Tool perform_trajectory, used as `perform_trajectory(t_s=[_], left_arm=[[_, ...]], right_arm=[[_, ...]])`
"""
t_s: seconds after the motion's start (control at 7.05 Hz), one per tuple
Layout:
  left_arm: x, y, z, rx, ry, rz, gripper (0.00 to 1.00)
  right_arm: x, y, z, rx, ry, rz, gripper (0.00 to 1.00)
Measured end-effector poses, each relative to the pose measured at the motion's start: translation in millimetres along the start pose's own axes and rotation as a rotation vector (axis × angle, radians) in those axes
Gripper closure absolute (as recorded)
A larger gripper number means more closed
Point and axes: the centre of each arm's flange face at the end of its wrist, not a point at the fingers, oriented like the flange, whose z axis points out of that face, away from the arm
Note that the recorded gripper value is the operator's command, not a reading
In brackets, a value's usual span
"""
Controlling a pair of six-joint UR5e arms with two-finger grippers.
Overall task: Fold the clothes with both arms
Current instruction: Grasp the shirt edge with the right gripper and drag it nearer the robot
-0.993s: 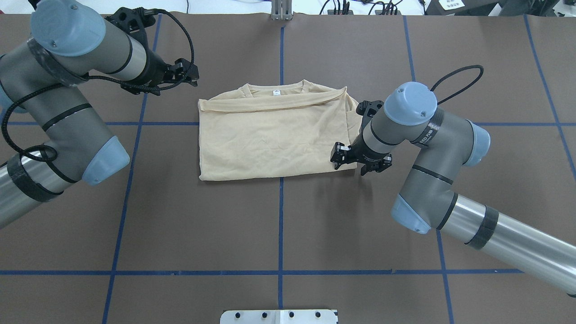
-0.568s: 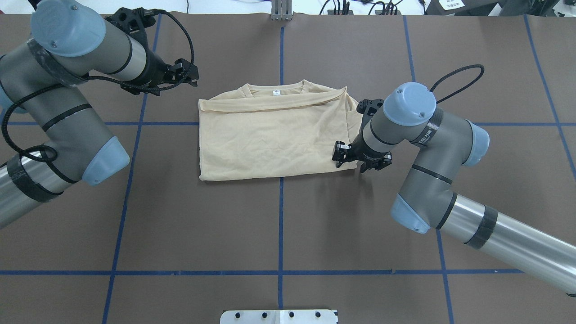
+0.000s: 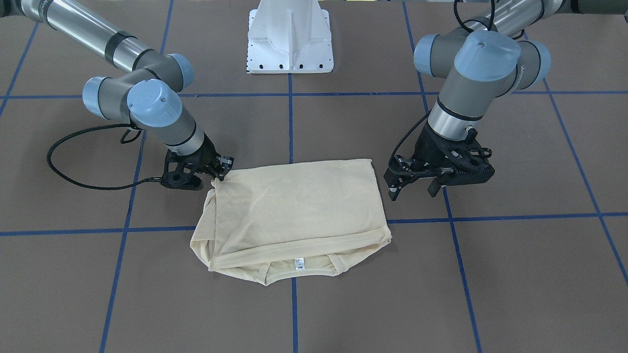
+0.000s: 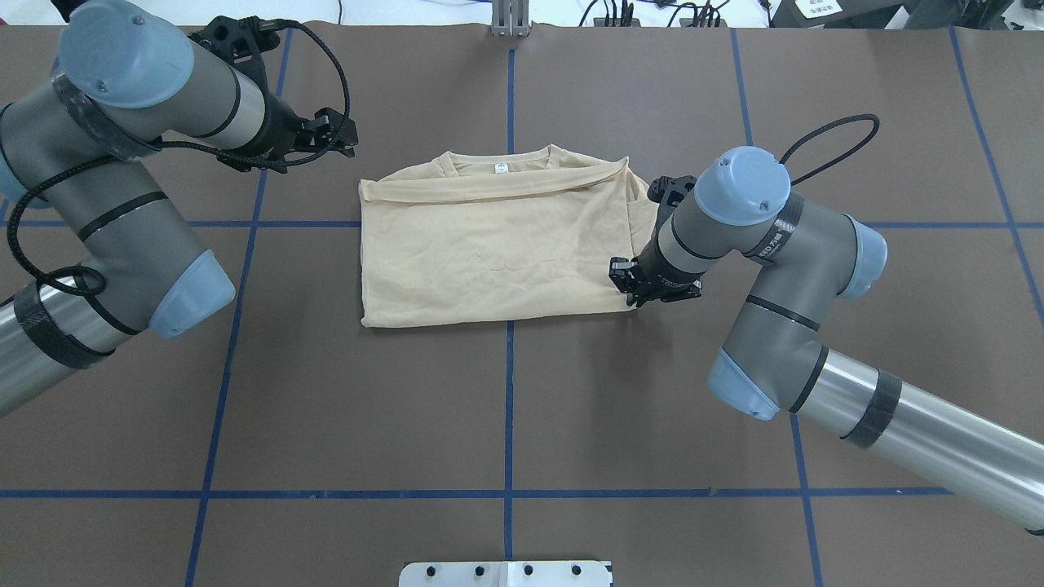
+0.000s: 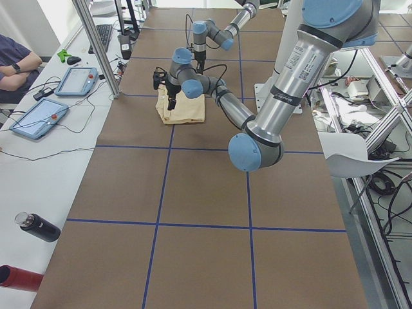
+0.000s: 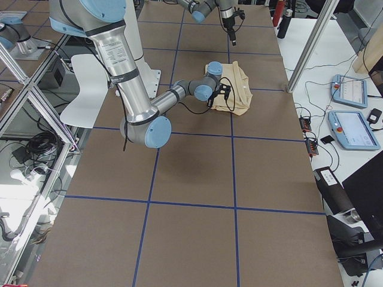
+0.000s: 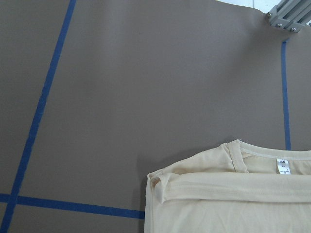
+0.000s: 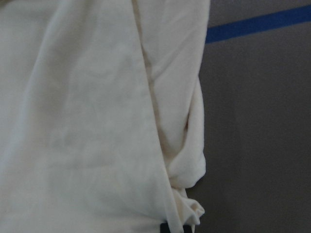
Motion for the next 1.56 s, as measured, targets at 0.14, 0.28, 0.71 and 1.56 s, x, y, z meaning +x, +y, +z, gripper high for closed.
perform_trajectory(t_s=[0.14,0.28,0.71,1.56], left_arm=[[-1,0,1,0.003,-0.004,0.000,0.00],[-1,0,1,0.005,-0.004,0.000,0.00],[-1,1,0,0.006,-0.002,0.002,0.00],[-2,1,-1,0.006,-0.004,0.002,0.00]], right_arm=[[1,-2,-1,0.000,0.005,0.006,1.00],[3,-6,-6,0.003,0.003,0.011,1.00],[39,5,-33,-0.004,-0.015,0.018,1.00],[95,154,-77,-0.282,0.126,0.035,1.00]])
